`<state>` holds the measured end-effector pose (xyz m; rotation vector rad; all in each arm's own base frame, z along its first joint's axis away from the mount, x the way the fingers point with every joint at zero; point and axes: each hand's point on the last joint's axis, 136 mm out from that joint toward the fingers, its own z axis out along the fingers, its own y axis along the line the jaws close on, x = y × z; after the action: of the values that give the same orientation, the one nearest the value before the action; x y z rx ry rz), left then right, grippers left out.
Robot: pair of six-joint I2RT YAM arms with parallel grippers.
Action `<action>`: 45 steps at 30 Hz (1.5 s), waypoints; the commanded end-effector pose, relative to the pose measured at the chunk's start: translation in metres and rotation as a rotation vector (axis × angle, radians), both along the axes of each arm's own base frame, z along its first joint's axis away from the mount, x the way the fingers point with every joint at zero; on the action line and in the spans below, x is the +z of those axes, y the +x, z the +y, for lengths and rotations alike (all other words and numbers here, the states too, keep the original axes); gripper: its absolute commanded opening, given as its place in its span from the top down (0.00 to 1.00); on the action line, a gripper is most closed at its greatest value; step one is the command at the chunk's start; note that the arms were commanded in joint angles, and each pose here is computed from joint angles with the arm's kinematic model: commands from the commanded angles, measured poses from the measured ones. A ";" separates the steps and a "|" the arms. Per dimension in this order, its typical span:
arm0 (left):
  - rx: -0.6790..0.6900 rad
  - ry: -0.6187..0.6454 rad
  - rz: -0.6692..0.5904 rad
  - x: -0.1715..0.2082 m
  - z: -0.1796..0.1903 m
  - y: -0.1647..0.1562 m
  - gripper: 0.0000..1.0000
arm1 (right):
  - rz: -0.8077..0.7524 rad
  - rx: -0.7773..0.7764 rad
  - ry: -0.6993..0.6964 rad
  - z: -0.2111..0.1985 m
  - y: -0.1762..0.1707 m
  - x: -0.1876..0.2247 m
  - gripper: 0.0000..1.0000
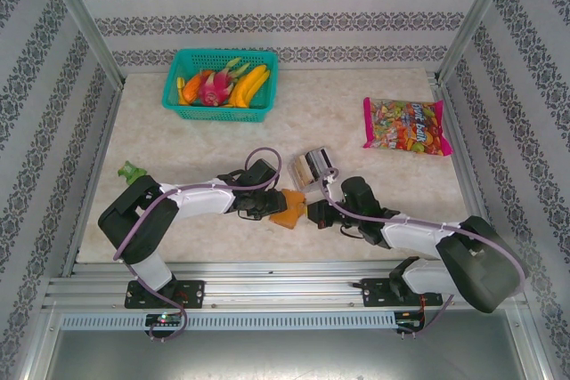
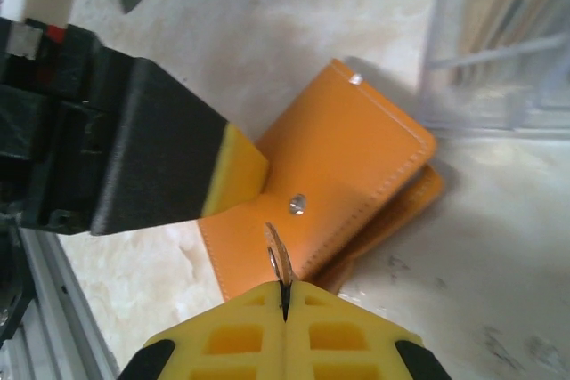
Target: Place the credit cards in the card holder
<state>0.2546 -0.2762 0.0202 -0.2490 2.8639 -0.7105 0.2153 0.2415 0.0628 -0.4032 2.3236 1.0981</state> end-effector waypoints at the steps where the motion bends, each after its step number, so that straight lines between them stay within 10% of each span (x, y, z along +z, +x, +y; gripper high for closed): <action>1: -0.003 0.072 0.090 -0.038 0.013 -0.016 0.57 | -0.054 0.133 0.028 0.021 -0.001 0.019 0.94; 15: 0.027 -0.037 0.077 -0.018 -0.013 -0.023 0.60 | 0.163 -0.264 -0.325 -0.043 0.029 0.006 0.59; 27: -0.004 -0.031 0.054 0.007 -0.041 -0.030 0.59 | 0.428 -0.397 -0.108 -0.038 0.003 0.012 0.69; 45: 0.054 -0.034 -0.010 0.005 -0.024 -0.023 0.57 | 0.321 -0.440 -0.564 -0.025 0.039 -0.011 0.53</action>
<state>0.2265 -0.3082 0.0249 -0.2765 2.8588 -0.7534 0.2534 0.2227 0.0561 0.1487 2.7918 0.4238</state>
